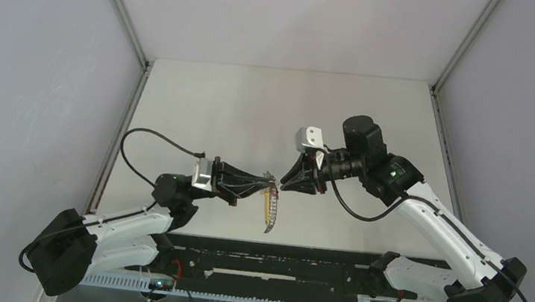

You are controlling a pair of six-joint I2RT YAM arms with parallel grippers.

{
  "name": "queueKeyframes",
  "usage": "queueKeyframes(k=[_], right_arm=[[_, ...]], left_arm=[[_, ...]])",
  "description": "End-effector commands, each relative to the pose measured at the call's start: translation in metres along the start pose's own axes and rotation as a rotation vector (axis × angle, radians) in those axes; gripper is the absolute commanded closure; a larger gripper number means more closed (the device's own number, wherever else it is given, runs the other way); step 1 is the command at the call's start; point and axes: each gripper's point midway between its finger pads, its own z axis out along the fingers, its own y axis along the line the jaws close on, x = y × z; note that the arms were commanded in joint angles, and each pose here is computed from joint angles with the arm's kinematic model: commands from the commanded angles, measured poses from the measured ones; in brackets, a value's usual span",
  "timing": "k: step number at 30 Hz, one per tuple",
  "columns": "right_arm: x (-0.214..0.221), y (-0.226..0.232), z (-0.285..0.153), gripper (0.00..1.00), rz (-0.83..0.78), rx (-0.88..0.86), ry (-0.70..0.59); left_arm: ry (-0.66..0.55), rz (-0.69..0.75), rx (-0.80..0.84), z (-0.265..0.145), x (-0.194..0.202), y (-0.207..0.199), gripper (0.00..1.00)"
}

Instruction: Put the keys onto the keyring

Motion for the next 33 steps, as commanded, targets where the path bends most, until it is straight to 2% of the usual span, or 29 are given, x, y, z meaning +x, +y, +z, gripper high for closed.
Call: queueKeyframes(k=[1, 9, 14, 26, 33], right_arm=[[-0.023, 0.001, 0.003, 0.81, -0.060, -0.018, -0.064], [-0.023, -0.002, 0.007, 0.87, -0.048, -0.030, -0.072], [-0.020, -0.001, 0.009, 1.00, -0.034, -0.045, -0.064], [-0.002, -0.009, 0.013, 1.00, 0.052, -0.021, -0.005], [0.017, -0.016, 0.011, 1.00, 0.089, 0.028, 0.075]], left_arm=[[-0.091, 0.067, 0.012, 0.005, -0.029, -0.004, 1.00], [-0.090, 0.066, 0.017, 0.006, -0.028, -0.005, 1.00], [-0.095, 0.071, 0.020, 0.006, -0.031, -0.006, 1.00], [-0.105, 0.090, 0.051, 0.011, -0.036, -0.011, 1.00], [-0.113, 0.095, 0.047, 0.010, -0.038, -0.012, 1.00]])
